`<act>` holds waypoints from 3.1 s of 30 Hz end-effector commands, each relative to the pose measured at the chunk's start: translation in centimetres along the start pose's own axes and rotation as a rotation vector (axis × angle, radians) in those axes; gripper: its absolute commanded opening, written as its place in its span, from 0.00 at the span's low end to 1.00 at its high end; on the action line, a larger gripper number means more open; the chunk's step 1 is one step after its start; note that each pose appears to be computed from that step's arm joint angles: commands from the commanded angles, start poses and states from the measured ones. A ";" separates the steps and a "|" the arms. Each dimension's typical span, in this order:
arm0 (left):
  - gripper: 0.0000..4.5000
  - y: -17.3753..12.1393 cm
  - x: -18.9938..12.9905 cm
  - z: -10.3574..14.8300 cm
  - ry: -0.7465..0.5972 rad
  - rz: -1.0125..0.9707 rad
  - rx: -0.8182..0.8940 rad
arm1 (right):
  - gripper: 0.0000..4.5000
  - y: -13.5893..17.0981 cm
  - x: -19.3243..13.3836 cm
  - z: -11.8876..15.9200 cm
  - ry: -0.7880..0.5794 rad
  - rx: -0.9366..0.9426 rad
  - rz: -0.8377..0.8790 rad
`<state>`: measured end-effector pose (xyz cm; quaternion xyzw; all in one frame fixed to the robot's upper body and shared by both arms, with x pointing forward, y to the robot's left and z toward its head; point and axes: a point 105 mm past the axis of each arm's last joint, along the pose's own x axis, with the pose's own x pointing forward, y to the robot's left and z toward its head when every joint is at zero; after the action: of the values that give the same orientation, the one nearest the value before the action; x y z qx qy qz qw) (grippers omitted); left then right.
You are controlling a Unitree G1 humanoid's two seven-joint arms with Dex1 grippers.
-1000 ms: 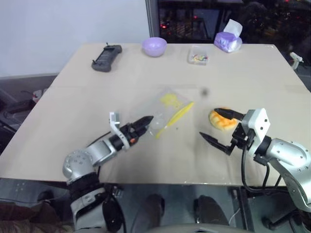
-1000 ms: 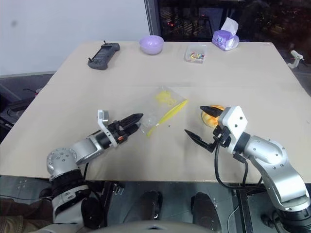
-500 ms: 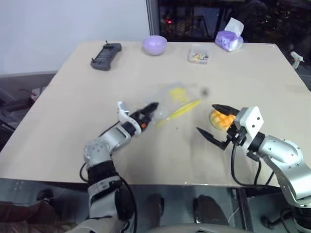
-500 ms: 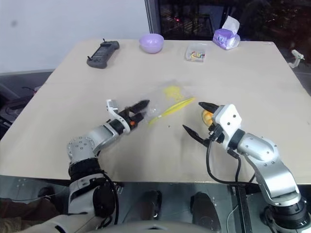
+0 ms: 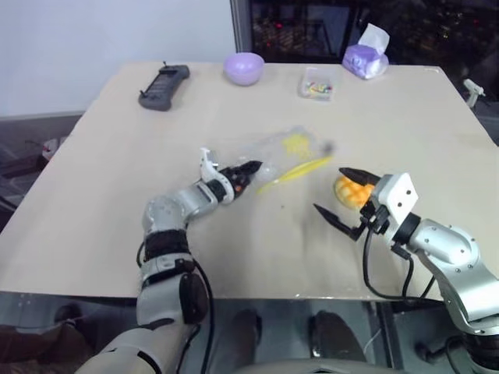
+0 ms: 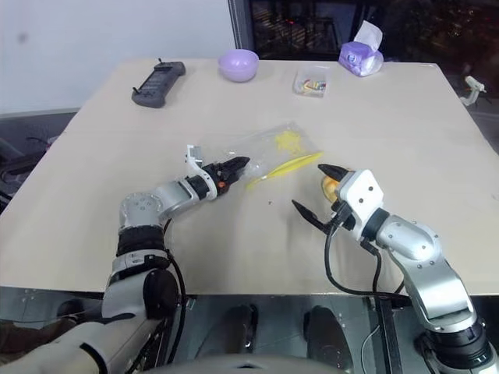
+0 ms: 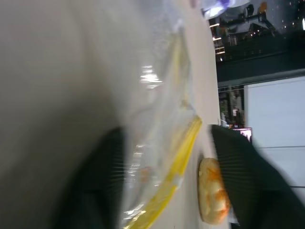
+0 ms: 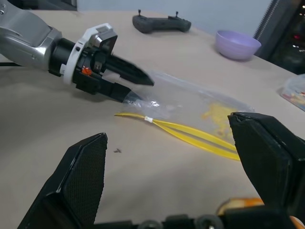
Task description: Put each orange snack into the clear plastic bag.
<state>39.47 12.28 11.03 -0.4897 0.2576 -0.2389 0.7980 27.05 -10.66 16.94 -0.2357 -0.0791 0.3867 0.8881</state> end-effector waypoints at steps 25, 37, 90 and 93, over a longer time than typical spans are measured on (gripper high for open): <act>0.00 -10.2 -6.4 4.2 -0.035 -0.243 -0.081 | 0.94 -3.4 14.7 -5.3 0.097 -0.602 -0.224; 0.00 -9.7 -6.9 4.5 -0.071 -0.196 -0.095 | 0.02 -3.7 14.7 -4.8 0.048 -0.549 -0.207; 0.01 -9.9 -3.4 -0.4 -0.227 0.197 1.674 | 0.00 -9.4 16.1 1.1 0.131 -0.565 -0.178; 0.01 -9.6 -3.5 -0.2 -0.219 0.204 1.682 | 0.00 -9.4 16.0 1.0 0.134 -0.566 -0.179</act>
<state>35.59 10.13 18.95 0.2627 -0.0173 -0.2391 0.9346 43.98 -4.07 20.07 -0.4922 -0.1253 0.2651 0.8196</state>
